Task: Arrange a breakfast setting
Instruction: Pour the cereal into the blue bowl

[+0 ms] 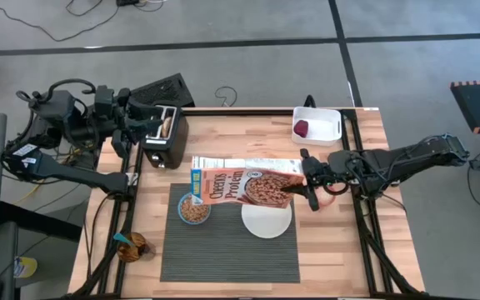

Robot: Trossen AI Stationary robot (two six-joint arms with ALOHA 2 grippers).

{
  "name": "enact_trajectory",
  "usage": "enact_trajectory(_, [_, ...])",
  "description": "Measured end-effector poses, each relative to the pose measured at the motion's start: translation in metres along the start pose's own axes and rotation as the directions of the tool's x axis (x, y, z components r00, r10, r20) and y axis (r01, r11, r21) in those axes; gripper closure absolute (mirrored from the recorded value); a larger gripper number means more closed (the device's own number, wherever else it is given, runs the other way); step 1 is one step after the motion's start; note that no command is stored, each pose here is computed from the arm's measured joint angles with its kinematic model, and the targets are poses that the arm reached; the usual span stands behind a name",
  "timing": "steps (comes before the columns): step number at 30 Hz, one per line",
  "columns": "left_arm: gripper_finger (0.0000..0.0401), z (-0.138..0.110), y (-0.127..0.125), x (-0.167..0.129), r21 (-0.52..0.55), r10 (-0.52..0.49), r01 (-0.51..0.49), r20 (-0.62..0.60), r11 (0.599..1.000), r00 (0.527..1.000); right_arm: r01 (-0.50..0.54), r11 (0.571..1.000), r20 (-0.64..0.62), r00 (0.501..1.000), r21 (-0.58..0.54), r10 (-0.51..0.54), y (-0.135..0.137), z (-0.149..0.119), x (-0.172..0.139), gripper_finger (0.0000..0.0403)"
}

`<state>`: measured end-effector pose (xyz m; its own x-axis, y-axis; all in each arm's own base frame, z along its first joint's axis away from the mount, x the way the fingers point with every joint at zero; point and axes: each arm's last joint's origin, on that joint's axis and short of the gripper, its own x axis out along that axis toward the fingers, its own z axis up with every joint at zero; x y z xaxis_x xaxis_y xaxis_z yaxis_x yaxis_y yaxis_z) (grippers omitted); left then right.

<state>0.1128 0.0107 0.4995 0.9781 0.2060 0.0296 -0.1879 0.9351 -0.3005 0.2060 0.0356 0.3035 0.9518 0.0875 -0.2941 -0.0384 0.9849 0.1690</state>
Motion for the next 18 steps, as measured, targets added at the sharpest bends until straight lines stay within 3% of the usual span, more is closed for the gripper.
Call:
enact_trajectory(10, [0.0211,0.0,0.0,0.0,0.0,-0.002,0.002,0.005,1.0,1.0,-0.014,1.0,0.071,0.997,-0.006,0.014,0.001,0.007,-0.002,0.0221])
enact_trajectory(18, [0.0211,0.019,-0.004,-0.008,0.025,-0.043,0.039,0.199,0.999,0.979,-0.025,1.0,0.232,0.973,0.011,0.022,-0.001,0.024,-0.017,0.0221])
